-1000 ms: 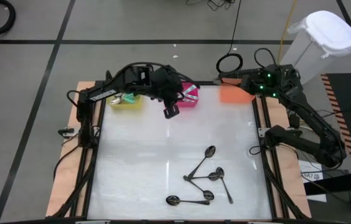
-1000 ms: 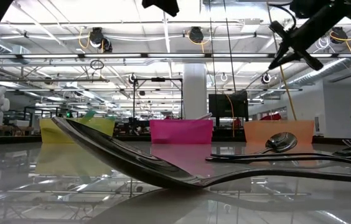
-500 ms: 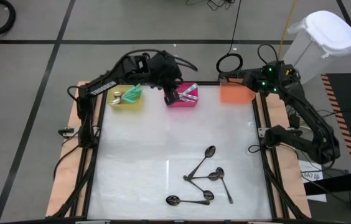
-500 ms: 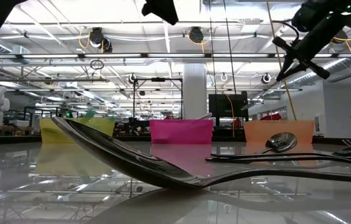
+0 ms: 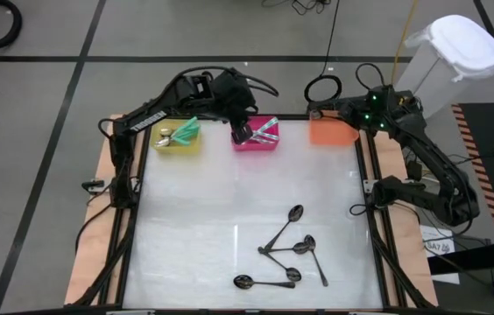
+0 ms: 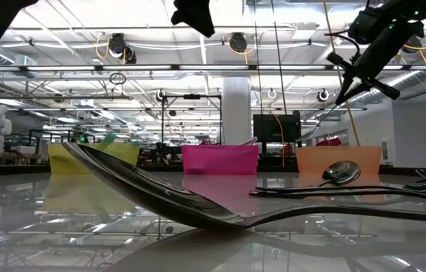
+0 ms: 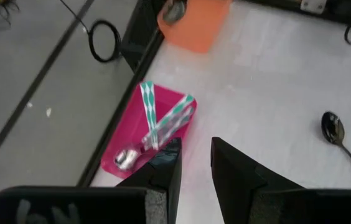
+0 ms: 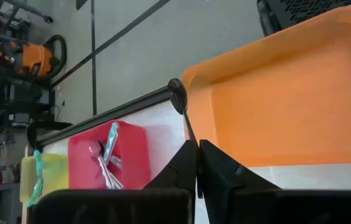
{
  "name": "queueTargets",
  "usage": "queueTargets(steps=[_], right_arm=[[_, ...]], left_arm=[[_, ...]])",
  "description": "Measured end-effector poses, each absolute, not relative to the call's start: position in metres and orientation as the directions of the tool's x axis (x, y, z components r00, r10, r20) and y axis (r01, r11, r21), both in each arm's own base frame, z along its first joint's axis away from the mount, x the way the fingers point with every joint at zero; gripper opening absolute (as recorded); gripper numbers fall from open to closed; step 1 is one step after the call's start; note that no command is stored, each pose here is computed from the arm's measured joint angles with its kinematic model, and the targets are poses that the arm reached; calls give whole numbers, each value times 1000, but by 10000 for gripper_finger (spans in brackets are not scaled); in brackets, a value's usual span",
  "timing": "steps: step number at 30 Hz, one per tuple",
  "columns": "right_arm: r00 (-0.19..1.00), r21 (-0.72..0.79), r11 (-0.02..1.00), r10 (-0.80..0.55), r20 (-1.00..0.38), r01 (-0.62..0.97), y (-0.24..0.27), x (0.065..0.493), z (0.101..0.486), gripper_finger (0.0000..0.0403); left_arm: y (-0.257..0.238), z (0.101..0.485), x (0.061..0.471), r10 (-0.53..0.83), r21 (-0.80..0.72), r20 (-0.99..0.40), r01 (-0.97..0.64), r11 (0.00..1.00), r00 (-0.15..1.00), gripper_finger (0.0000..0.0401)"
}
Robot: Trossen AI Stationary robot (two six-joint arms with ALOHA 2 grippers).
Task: Sort silverware by color (type)
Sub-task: Put the black spoon into the orange bin
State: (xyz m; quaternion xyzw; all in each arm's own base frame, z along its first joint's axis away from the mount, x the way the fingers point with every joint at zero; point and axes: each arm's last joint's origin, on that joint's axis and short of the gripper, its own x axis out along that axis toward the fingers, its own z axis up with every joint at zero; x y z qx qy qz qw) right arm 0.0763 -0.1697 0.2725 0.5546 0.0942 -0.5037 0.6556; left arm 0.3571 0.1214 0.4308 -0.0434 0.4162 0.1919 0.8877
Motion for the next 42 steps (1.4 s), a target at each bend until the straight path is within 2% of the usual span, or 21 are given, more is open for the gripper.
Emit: queueTargets(steps=[10,24,42], right_arm=[[401,560,-152,-550,-733,815,-172,85,264,5],[370,512,-184,-497,-785,839,-180,89,252,10],[240,391,-239,-485,-841,889,-185,103,236,101]], left_arm=[[113,424,365,273,70,-771,-349,935,575,88],[102,426,368,257,53,-763,-339,939,593,88],[75,426,374,215,30,-763,-299,954,609,88]])
